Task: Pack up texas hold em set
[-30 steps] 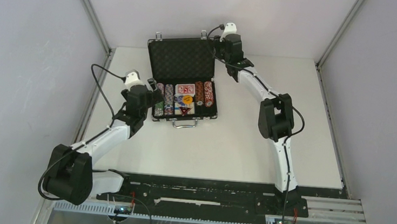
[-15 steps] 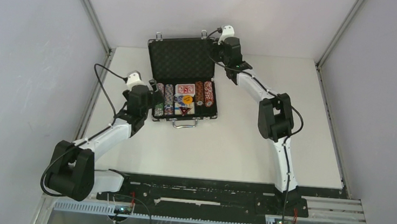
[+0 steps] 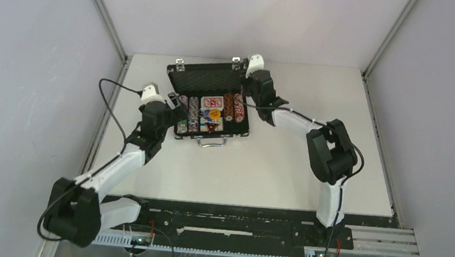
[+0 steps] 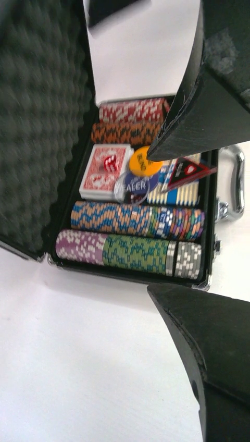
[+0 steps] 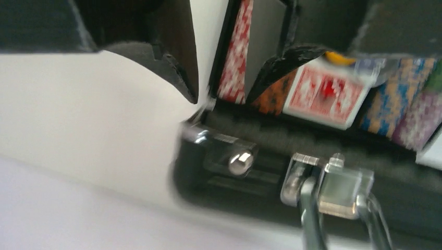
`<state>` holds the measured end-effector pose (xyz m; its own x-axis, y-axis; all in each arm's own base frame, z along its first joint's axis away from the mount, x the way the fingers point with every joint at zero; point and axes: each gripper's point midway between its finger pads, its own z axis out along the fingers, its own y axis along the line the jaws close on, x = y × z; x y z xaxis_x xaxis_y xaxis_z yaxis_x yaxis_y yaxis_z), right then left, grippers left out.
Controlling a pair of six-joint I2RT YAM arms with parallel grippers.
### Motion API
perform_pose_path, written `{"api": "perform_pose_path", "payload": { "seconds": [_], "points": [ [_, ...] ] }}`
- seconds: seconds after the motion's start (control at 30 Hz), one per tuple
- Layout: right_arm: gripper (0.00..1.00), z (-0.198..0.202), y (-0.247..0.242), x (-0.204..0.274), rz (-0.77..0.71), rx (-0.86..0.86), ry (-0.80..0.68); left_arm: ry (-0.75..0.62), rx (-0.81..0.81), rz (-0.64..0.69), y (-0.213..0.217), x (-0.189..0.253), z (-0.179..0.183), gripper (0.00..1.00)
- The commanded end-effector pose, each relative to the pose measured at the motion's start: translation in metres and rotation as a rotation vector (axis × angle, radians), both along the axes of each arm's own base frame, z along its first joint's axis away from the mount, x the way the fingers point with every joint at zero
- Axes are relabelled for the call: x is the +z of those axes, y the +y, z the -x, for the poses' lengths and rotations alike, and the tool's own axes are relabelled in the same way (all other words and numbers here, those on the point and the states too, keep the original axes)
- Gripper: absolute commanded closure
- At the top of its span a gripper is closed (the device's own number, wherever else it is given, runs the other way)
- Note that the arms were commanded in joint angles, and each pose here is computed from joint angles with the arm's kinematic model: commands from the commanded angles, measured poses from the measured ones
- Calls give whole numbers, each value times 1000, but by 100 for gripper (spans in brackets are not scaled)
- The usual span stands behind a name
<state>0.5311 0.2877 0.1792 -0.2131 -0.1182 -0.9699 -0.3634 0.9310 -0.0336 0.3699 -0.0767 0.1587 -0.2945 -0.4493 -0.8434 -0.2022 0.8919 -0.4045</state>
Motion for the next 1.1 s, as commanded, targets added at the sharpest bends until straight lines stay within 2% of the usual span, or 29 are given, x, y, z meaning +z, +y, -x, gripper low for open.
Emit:
{"api": "perform_pose_path", "payload": {
  "seconds": [0.0,0.1,0.17,0.27,0.37,0.43,0.5,0.63,0.73,0.87,0.97,1.07],
  "points": [
    [50,69,8,-35,37,41,120,-154,-54,50,-17,51,29,11],
    [49,150,9,-73,27,108,225,-243,-86,90,-25,74,52,15],
    [49,212,11,-96,51,150,245,-284,-103,110,-27,84,64,16],
    [50,299,22,-103,64,225,242,-341,-107,140,-28,99,80,20],
    [51,338,27,-87,31,280,230,-352,-83,142,-24,93,80,22],
    [53,337,25,-70,-7,282,204,-324,-77,127,-27,84,74,23],
    [58,319,18,-50,-48,246,154,-287,-80,103,-32,74,65,22],
    [71,263,-8,-12,-224,170,123,-230,-36,42,-32,59,48,21],
    [86,219,-29,6,-333,115,146,-225,-30,30,-36,64,35,20],
    [95,177,-33,12,-284,72,160,-185,-60,53,-45,62,7,20],
    [100,167,-12,15,-273,140,180,-169,-74,13,-49,62,-15,21],
    [100,162,13,26,-301,224,177,-143,-167,1,-63,60,-40,22]
  ]
}}
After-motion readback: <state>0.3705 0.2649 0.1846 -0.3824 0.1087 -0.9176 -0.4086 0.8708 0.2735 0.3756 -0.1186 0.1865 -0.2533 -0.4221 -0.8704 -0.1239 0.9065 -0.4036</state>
